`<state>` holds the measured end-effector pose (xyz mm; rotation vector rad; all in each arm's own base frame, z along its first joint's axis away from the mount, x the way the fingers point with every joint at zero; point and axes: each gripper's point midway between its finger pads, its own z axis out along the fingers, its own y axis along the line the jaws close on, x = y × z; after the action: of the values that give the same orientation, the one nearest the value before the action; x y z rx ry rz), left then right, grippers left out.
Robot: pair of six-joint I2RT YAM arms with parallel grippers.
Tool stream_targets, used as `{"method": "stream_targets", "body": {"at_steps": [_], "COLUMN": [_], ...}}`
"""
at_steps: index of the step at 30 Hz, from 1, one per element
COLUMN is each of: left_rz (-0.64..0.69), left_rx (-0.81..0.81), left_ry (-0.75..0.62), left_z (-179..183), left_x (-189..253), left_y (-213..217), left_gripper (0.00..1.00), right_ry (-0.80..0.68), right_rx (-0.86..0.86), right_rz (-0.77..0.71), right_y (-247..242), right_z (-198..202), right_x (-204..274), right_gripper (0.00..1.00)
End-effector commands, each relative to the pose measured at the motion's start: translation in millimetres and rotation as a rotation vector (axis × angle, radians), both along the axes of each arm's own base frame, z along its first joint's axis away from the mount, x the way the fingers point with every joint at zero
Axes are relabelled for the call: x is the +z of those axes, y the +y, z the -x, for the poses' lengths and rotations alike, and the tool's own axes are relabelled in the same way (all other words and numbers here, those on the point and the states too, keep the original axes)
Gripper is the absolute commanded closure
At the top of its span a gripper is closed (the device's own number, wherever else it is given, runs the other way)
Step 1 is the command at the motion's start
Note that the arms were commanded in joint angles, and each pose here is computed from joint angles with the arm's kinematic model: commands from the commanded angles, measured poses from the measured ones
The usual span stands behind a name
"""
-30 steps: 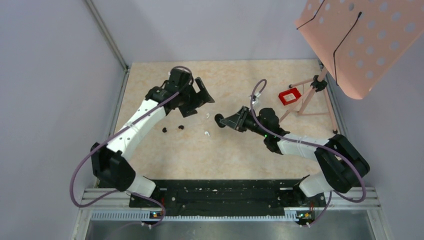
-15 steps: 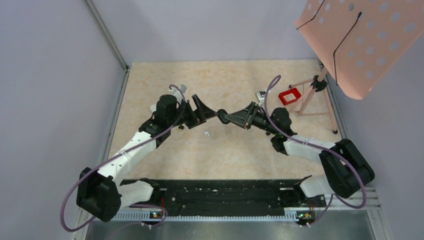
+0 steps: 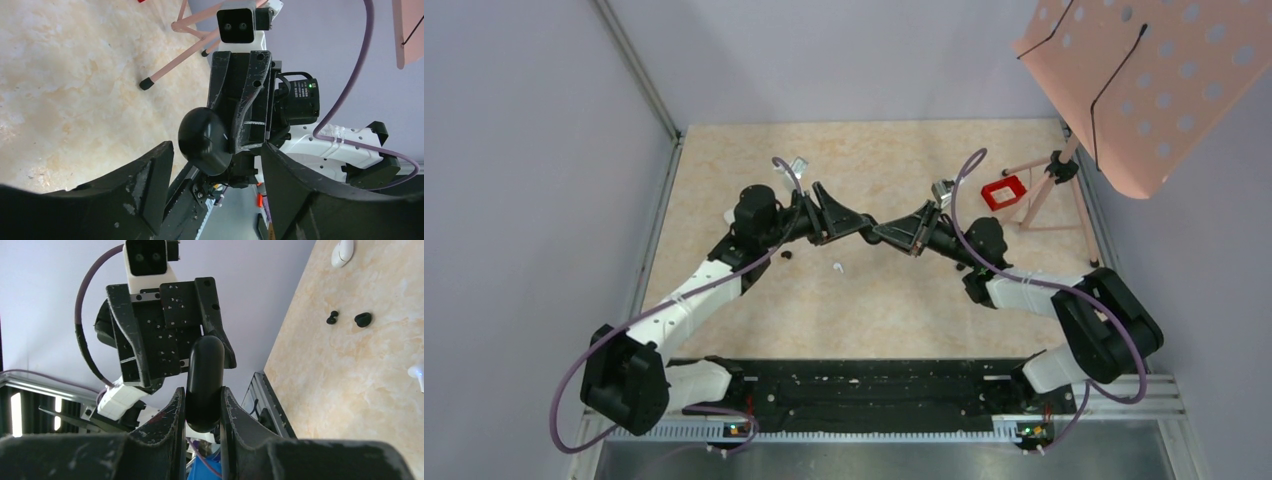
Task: Insert the wireless bluetooth earbuds into the charging case
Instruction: Pass from the right arm to the left
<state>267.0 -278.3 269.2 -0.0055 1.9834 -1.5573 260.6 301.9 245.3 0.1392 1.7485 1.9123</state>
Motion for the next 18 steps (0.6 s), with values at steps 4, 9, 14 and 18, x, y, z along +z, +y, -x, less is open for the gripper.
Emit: {"method": "stream_targets", "body": {"at_steps": [4,9,14,18], "left_rz": [0.041,0.055,0.068,0.06], "left_rx": [-0.021,-0.019,-0.014,-0.011], "left_ry": [-0.019,-0.002,-0.008,-0.015], "left_z": [-1.2,-2.9,-4.0,-3.0], "left_x": [5.9,3.4,6.5,7.5], "left_y": [-6.8,-9.7,-10.1,-8.6], "left_gripper": [0.4,0.6,0.73,0.88], "right_ry": [-0.068,-0.068,-0.048,-0.007], "right_rx": [0.018,0.022,0.016,0.008], "right_rz": [-0.078,-0.084,-0.083,-0.099], "right_y": [-0.4,-0.3,-1.2,-2.5], "right_z": [0.9,1.2,0.9,-0.4], "right_x": [25.2,26.2,21.5,18.3], "right_gripper": [1.0,1.0,1.0,1.0]}}
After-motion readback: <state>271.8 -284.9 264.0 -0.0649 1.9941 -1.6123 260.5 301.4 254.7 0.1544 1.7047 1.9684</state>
